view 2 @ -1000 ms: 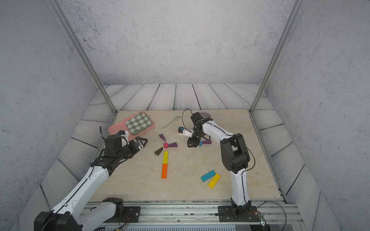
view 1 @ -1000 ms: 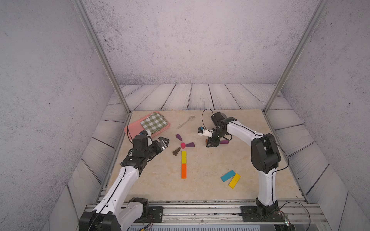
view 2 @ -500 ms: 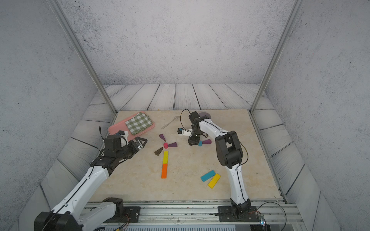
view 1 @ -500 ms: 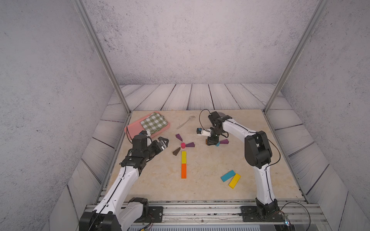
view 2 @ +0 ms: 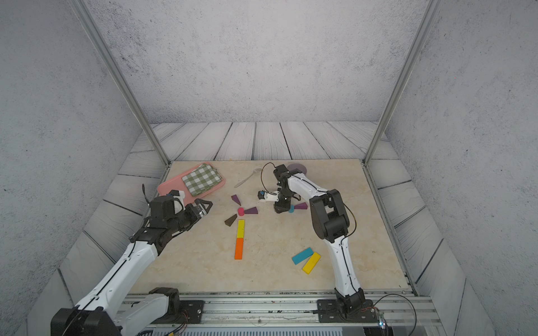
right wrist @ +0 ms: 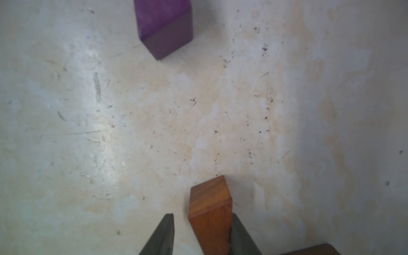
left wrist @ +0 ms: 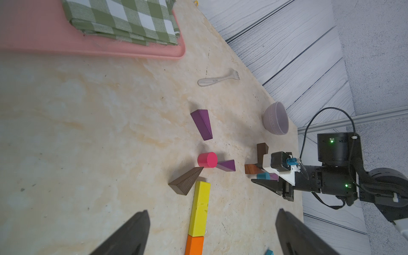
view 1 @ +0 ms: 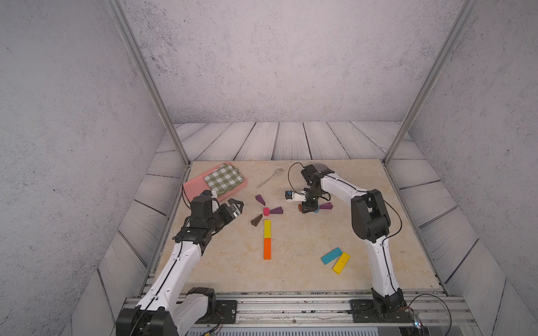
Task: Assemble a small pinwheel with building blocks
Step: Adjust the building block at the center of the board.
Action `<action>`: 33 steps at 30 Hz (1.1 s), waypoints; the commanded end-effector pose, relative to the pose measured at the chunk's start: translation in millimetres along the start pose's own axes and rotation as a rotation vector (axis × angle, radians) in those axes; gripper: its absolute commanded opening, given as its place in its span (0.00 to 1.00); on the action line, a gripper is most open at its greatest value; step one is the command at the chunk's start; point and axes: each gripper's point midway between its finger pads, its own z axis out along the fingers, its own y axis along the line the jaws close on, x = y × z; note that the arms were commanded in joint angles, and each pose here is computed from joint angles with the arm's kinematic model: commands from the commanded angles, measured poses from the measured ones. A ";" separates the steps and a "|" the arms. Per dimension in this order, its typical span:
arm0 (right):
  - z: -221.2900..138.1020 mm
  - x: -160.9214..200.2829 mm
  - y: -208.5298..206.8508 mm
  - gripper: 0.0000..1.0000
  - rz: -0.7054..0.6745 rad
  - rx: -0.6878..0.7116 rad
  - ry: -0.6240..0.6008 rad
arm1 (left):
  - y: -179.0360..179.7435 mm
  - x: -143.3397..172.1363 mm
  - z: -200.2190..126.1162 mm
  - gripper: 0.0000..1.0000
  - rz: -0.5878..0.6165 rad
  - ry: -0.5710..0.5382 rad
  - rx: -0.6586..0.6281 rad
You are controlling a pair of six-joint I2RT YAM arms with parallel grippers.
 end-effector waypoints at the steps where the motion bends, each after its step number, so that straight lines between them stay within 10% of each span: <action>1: 9.2 8.6 9.4 0.38 0.000 -0.057 0.026 | 4.4 1.6 1.0 0.96 0.013 0.006 -0.002; 25: 4.0 5.8 29.5 0.35 -0.096 -0.075 -0.030 | 9.9 -1.0 1.8 0.96 -0.001 0.004 -0.008; 33: -27.0 -8.7 16.8 0.50 -0.056 0.004 -0.061 | 9.6 -2.5 3.1 0.96 -0.005 0.010 -0.001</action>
